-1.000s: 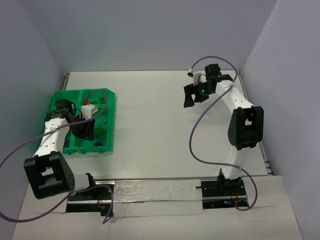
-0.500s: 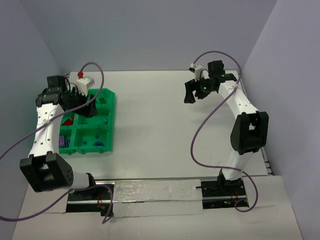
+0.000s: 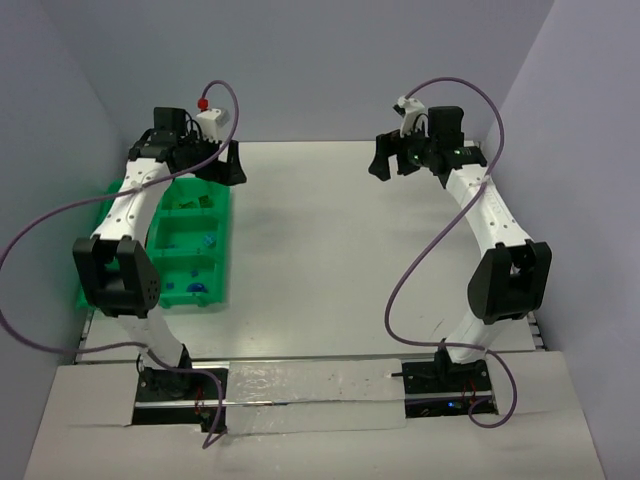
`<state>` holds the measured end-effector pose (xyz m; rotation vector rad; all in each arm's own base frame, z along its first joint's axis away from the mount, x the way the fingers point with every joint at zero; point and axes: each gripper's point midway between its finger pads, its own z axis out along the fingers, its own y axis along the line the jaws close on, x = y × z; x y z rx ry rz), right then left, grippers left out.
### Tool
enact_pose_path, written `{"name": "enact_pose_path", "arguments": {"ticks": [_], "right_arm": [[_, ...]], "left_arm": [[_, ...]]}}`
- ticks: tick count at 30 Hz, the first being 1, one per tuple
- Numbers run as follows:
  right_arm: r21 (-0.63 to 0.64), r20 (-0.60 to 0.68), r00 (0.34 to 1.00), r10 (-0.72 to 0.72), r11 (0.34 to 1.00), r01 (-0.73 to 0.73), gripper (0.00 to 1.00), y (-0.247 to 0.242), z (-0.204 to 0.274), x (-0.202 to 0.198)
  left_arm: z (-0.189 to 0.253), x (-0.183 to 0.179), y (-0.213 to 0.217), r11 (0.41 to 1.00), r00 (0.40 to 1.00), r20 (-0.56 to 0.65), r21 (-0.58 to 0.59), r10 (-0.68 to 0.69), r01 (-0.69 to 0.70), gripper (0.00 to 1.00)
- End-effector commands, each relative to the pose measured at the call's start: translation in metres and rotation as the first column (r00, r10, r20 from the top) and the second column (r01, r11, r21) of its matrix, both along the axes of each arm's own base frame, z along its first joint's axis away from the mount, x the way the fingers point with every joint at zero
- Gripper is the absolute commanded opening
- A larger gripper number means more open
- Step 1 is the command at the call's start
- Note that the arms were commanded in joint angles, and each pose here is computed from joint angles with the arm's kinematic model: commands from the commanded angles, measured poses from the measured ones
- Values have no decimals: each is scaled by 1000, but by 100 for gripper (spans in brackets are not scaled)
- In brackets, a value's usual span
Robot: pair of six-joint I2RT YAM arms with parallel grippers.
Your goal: Sort the legos into containers by color
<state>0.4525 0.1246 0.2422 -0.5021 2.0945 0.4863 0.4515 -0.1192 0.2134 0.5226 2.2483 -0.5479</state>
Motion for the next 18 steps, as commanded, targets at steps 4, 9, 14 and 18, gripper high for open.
{"name": "enact_pose_path", "arguments": {"ticks": [4, 9, 14, 18], "right_arm": [[12, 96, 990, -105, 994, 104, 100, -6, 27, 39], [29, 95, 990, -108, 994, 105, 100, -4, 27, 45], [27, 93, 990, -107, 994, 105, 100, -4, 25, 46], [24, 88, 990, -107, 994, 106, 100, -4, 23, 46]], "left_arm": [[17, 60, 8, 990, 985, 97, -14, 142, -141, 99], [8, 67, 16, 984, 980, 92, 24, 176, -179, 99], [7, 68, 16, 983, 979, 98, 33, 178, -182, 99], [6, 66, 15, 983, 980, 108, 50, 168, -174, 99]]}}
